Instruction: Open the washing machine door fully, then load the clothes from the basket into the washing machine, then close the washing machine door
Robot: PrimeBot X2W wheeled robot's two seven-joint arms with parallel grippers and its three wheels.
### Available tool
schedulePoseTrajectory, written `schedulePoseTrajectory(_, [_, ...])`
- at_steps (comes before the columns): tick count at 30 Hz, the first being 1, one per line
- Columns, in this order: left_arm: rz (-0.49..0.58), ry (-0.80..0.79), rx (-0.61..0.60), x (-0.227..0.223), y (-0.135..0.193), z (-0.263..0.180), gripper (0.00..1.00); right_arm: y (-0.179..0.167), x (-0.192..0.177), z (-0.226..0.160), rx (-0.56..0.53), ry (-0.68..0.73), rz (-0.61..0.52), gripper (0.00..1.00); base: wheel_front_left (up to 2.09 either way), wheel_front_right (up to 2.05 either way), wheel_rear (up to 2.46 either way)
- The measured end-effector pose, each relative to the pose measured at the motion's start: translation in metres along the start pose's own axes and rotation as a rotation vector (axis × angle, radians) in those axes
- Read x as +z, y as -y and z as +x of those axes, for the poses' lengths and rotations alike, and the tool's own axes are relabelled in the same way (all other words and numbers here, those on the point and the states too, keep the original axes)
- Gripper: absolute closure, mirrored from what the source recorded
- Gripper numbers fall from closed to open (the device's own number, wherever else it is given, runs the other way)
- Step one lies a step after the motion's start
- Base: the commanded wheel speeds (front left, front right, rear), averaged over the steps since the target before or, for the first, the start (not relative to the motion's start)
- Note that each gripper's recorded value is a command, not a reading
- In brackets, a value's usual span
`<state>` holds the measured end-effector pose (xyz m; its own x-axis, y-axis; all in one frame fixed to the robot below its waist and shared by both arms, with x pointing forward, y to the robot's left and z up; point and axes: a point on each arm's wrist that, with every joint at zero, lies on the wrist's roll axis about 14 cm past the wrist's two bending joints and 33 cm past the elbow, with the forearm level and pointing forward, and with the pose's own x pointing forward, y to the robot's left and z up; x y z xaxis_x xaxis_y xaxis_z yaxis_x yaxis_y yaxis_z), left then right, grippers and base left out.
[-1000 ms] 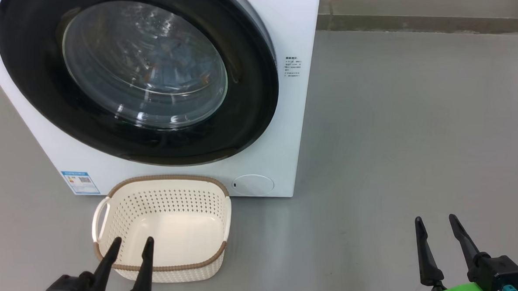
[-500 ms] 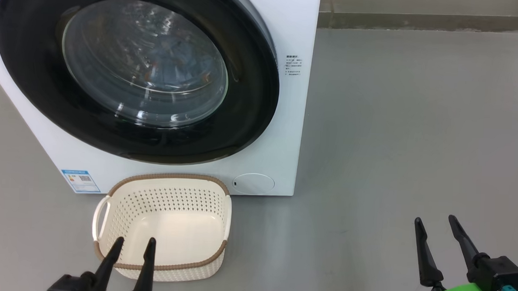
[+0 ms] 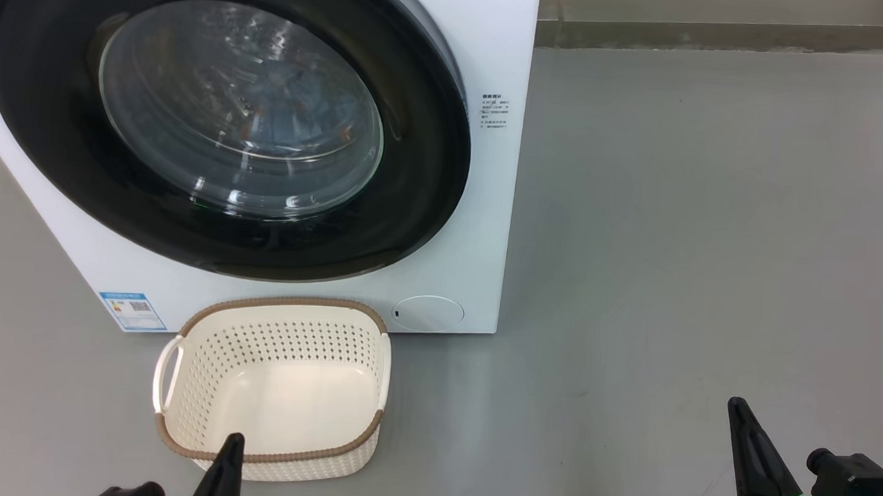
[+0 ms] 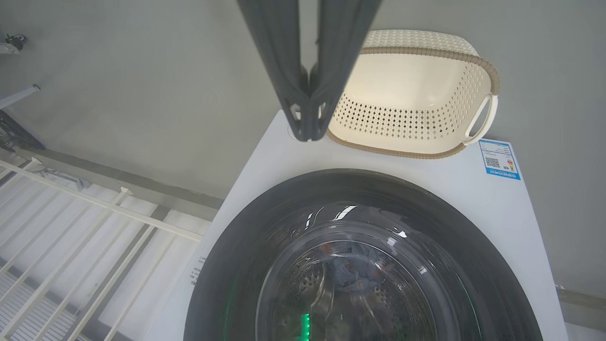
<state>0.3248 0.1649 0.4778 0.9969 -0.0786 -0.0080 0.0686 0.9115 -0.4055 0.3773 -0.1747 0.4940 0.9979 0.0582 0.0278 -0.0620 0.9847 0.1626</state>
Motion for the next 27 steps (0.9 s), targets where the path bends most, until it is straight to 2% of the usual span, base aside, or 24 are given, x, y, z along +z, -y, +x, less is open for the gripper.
schedulePoseTrajectory(27, [-0.263,-0.022,0.071,-0.002,-0.014,0.008,1.0,0.016,-0.007,-0.005,-0.087,-0.027,0.325,1.0,0.0,0.0,0.0])
